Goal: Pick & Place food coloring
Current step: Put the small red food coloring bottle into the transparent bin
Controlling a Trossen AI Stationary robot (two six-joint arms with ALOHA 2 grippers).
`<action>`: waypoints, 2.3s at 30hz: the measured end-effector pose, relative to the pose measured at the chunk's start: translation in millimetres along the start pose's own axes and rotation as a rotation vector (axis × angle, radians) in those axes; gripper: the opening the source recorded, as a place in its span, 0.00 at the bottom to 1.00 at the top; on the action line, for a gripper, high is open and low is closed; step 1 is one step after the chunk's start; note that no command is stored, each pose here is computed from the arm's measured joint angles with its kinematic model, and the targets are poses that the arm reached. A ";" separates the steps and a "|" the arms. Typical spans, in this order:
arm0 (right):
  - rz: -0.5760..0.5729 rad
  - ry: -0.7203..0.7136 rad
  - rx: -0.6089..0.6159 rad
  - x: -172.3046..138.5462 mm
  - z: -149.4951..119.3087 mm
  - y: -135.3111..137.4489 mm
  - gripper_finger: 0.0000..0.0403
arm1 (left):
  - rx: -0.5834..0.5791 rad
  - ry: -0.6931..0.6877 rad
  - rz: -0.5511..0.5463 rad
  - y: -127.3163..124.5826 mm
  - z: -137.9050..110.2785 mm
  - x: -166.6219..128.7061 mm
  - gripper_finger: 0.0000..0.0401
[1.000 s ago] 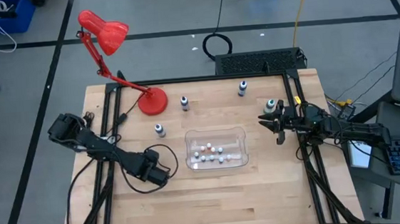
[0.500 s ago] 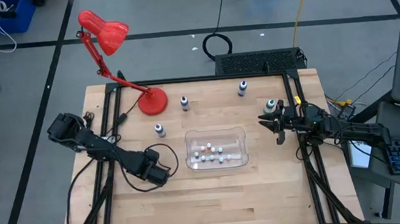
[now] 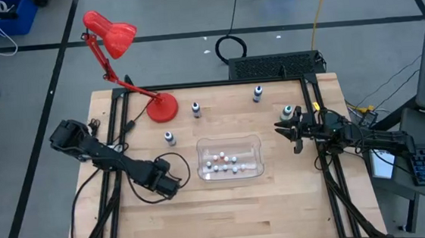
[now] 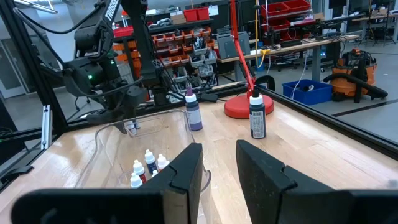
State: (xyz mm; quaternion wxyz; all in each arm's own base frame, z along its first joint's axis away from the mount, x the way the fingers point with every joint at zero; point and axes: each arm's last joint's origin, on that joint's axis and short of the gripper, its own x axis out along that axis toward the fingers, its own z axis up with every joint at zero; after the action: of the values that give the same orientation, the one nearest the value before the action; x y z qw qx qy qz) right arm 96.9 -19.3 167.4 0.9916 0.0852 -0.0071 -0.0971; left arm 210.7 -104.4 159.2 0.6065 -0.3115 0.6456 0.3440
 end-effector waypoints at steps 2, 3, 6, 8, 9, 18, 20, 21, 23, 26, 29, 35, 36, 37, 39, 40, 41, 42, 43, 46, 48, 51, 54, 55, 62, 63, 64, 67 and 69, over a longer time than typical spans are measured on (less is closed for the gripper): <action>0.000 0.000 0.000 0.0 0.0 0.0 0.22 | -0.004 -0.005 -0.005 1.1 1.0 -2.0 0.45; 0.000 0.000 0.000 0.0 0.0 0.0 0.22 | -0.004 -0.014 -0.008 2.1 1.2 -3.7 0.45; 0.000 0.000 0.000 0.0 0.0 0.0 0.22 | -0.008 -0.025 -0.025 3.3 2.2 -7.1 0.45; 0.000 0.000 0.000 0.0 0.0 0.0 0.22 | -0.009 -0.025 -0.030 3.7 2.2 -8.3 0.45; 0.000 0.000 0.000 0.0 0.0 0.0 0.22 | -0.009 -0.025 -0.031 3.8 2.2 -8.5 0.45; 0.000 0.000 0.000 0.0 0.0 0.0 0.22 | 0.011 0.005 -0.029 4.3 1.3 -8.4 0.45; 0.000 0.000 0.000 0.0 0.1 0.0 0.22 | 0.024 0.008 -0.020 5.2 1.1 -8.4 0.45; 0.000 0.000 0.000 0.0 0.0 0.0 0.22 | 0.027 0.009 -0.015 5.7 1.0 -8.4 0.45; 0.000 0.000 0.000 0.0 0.1 0.0 0.22 | 0.030 0.012 -0.001 7.0 0.8 -8.4 0.45; 0.000 0.000 0.000 0.0 0.0 0.0 0.22 | 0.030 0.014 0.013 8.4 0.5 -8.4 0.45; 0.000 0.000 0.000 0.0 0.0 0.0 0.22 | 0.031 0.012 0.009 8.0 0.6 -8.4 0.45; 0.000 -0.001 0.000 0.0 0.1 0.0 0.22 | 0.030 0.011 0.009 8.0 0.7 -8.4 0.36; 0.000 0.000 0.000 0.0 0.0 0.0 0.22 | 0.027 0.011 0.009 8.0 0.7 -8.4 0.34; 0.000 -0.001 0.000 0.0 0.1 0.0 0.22 | 0.025 0.010 0.008 7.9 0.7 -8.4 0.32; 0.000 -0.001 0.000 0.0 0.1 0.0 0.22 | 0.022 0.010 0.008 7.9 0.7 -8.4 0.28; 0.000 -0.001 0.000 0.0 0.1 0.0 0.22 | 0.022 0.008 0.008 7.8 0.8 -8.4 0.26; 0.000 0.000 0.000 0.0 0.0 0.0 0.22 | 0.022 0.003 0.007 7.7 1.0 -8.4 0.24; 0.000 -0.001 0.000 0.0 0.1 0.0 0.22 | 0.022 -0.004 0.007 7.6 1.2 -8.4 0.22; 0.000 -0.001 0.000 0.0 0.1 0.0 0.22 | 0.022 -0.011 0.006 7.4 1.4 -8.4 0.20; 0.000 0.000 0.000 0.0 0.0 0.0 0.22 | 0.025 -0.032 -0.006 6.0 2.1 -8.4 0.14; 0.000 0.000 0.000 0.0 0.0 0.0 0.22 | 0.042 -0.048 -0.020 4.5 2.8 -8.5 0.13; 0.000 -0.001 0.000 0.0 0.1 0.0 0.22 | 0.074 -0.067 -0.055 0.9 3.9 -8.7 0.13; 0.000 0.000 0.000 0.0 0.1 0.0 0.22 | 0.081 -0.069 -0.051 0.8 6.5 -10.4 0.13; 0.000 0.000 0.000 0.0 0.1 0.0 0.22 | 0.083 -0.074 -0.047 0.4 8.1 -12.5 0.13; 0.000 0.000 0.000 0.0 0.0 0.0 0.22 | 0.204 -0.187 -0.087 -15.3 29.8 -65.8 0.13; 0.000 -0.001 0.000 0.0 0.1 0.0 0.22 | 0.230 -0.220 -0.102 -18.2 34.4 -78.1 0.13; 0.000 -0.001 0.000 0.0 0.1 0.0 0.22 | 0.258 -0.252 -0.118 -20.6 39.0 -91.2 0.13; 0.000 0.000 0.000 0.0 0.0 0.0 0.22 | 0.345 -0.358 -0.192 -26.4 54.9 -131.4 0.13; 0.000 -0.001 0.000 0.0 0.1 0.0 0.22 | 0.394 -0.425 -0.238 -28.1 67.2 -155.6 0.13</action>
State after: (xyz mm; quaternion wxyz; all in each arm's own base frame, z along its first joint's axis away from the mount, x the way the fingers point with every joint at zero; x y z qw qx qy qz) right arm 96.9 -19.3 167.5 0.9916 0.0851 -0.0074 -0.0970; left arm 282.9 -67.5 310.7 0.8126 -0.1827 0.5176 0.1962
